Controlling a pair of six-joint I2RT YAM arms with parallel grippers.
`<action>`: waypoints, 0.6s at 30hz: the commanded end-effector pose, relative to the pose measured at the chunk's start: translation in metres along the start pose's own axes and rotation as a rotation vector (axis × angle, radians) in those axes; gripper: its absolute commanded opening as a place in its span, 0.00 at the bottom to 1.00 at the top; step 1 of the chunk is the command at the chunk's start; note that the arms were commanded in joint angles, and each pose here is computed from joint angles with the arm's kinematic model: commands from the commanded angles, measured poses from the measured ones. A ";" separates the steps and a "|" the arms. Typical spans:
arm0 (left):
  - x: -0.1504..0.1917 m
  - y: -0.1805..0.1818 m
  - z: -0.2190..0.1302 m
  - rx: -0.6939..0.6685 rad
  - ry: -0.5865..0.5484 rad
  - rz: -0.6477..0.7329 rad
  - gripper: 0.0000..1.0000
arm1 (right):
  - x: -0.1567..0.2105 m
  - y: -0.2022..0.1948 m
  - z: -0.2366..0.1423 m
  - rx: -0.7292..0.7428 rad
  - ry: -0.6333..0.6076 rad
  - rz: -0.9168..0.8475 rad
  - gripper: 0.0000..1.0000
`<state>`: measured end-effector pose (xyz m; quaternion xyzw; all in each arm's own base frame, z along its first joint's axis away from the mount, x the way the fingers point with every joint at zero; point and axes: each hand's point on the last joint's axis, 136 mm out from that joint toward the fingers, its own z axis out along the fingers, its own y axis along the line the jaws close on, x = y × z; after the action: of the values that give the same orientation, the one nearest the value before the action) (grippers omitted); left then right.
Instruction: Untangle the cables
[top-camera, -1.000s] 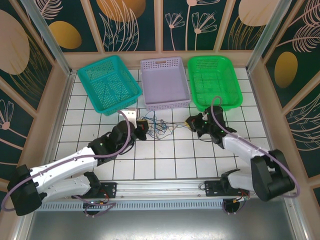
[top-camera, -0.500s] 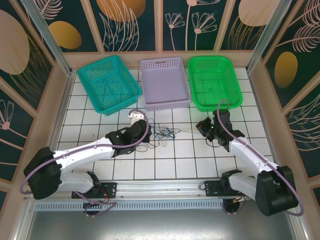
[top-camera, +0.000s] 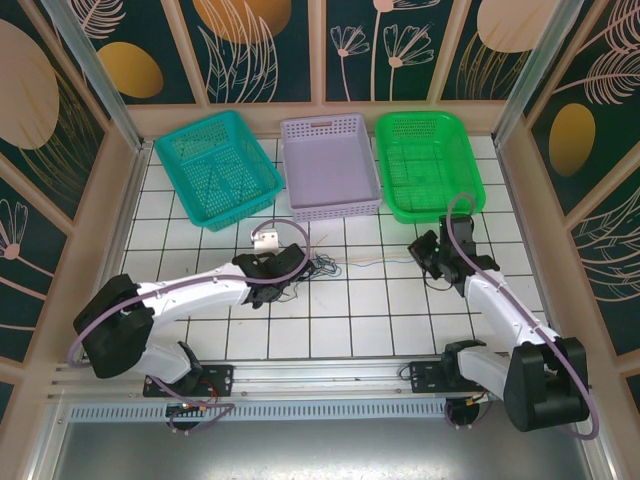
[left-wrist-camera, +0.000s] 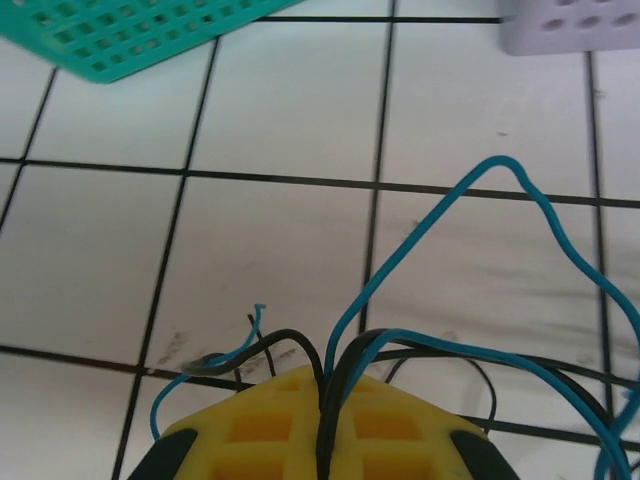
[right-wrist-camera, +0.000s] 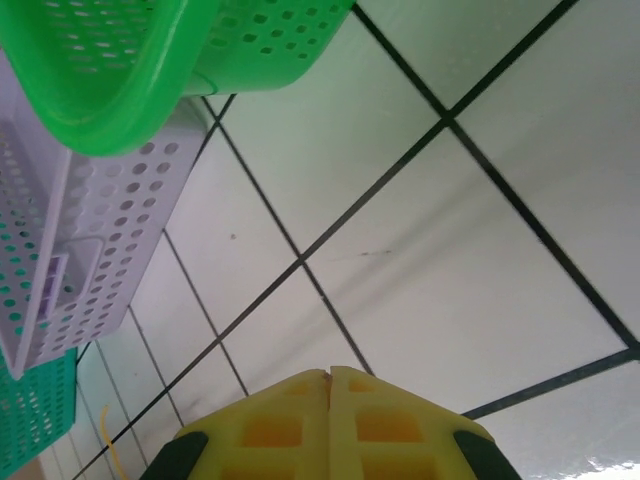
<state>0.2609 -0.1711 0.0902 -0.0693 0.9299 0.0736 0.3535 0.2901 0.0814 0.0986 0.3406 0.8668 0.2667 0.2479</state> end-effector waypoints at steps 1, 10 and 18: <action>-0.004 0.038 0.002 -0.200 -0.017 -0.006 0.00 | -0.023 -0.024 -0.014 0.103 -0.102 0.005 0.00; 0.003 0.008 0.016 -0.091 0.021 0.013 0.00 | 0.006 -0.033 0.005 0.104 -0.019 0.001 0.00; -0.006 0.047 0.011 -0.271 -0.010 0.016 0.00 | -0.035 -0.070 -0.021 0.254 -0.167 0.045 0.00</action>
<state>0.2659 -0.1490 0.0805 -0.0977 0.9240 0.1427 0.3411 0.2649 0.0397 0.0601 0.3877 0.8746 0.1778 0.2304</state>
